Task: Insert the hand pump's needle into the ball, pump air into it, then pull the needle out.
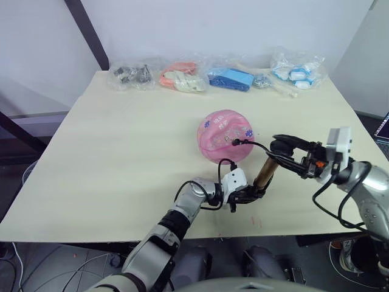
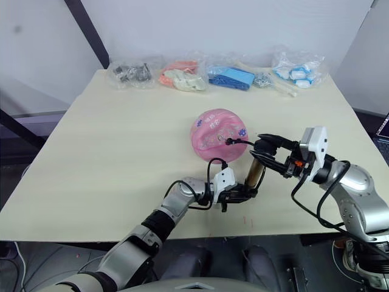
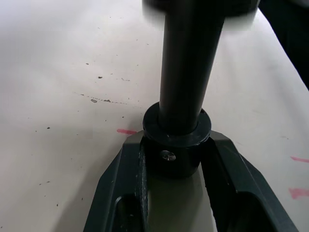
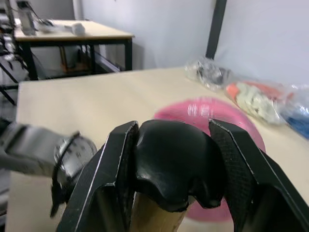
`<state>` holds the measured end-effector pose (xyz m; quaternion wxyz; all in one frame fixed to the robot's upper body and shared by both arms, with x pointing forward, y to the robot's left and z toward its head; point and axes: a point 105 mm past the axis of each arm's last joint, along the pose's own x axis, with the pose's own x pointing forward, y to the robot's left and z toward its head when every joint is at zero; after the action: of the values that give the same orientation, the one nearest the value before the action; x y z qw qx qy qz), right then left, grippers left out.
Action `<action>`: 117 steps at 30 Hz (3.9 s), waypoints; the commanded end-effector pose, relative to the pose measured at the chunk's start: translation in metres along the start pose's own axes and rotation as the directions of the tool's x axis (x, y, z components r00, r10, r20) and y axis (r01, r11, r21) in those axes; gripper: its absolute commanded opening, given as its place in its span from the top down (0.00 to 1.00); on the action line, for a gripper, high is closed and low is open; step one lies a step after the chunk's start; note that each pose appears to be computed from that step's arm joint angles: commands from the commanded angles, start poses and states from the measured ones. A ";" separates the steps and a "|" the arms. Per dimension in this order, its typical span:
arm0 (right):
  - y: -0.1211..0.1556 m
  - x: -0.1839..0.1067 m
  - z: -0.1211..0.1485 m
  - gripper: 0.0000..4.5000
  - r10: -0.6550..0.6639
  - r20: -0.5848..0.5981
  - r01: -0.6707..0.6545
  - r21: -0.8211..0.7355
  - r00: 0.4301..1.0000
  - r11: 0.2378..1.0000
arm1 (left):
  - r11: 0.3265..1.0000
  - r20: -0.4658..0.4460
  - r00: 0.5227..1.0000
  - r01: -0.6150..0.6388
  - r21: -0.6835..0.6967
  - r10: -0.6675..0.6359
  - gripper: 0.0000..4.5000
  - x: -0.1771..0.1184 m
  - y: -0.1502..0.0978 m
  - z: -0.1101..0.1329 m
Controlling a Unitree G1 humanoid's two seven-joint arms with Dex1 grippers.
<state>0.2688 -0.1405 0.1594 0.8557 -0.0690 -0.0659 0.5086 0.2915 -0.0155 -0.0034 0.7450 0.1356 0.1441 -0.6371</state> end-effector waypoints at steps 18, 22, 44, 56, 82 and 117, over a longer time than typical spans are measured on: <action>-0.007 0.001 0.058 0.58 0.074 0.075 -0.075 0.010 0.994 0.997 | 0.997 -0.056 0.998 0.001 -0.076 -0.005 0.76 -0.003 -0.003 -0.024; 0.008 0.010 0.023 0.58 0.093 0.004 -0.093 0.017 0.996 0.996 | 0.997 -0.055 0.998 0.001 -0.076 -0.006 0.76 -0.003 -0.003 -0.023; -0.002 0.002 0.085 0.58 0.131 0.150 -0.122 -0.066 0.980 0.990 | 0.996 -0.013 1.000 0.019 -0.088 -0.021 0.76 -0.006 0.001 -0.018; 0.000 0.006 0.063 0.58 0.105 0.145 -0.107 0.009 0.984 0.994 | 0.995 -0.005 1.000 0.014 -0.101 -0.014 0.76 -0.006 0.000 -0.018; -0.004 -0.010 0.086 0.58 0.132 0.158 -0.128 -0.037 0.979 0.991 | 0.997 -0.020 1.000 0.021 -0.078 -0.023 0.76 -0.006 -0.001 -0.020; 0.009 0.007 0.030 0.58 0.129 0.065 -0.131 0.020 0.989 0.991 | 0.996 -0.021 0.999 0.026 -0.087 -0.028 0.76 -0.006 -0.002 -0.021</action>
<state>0.2687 -0.1325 0.1610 0.8426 -0.0623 -0.0564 0.5320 0.2920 -0.0169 0.0043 0.7362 0.1116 0.1243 -0.6558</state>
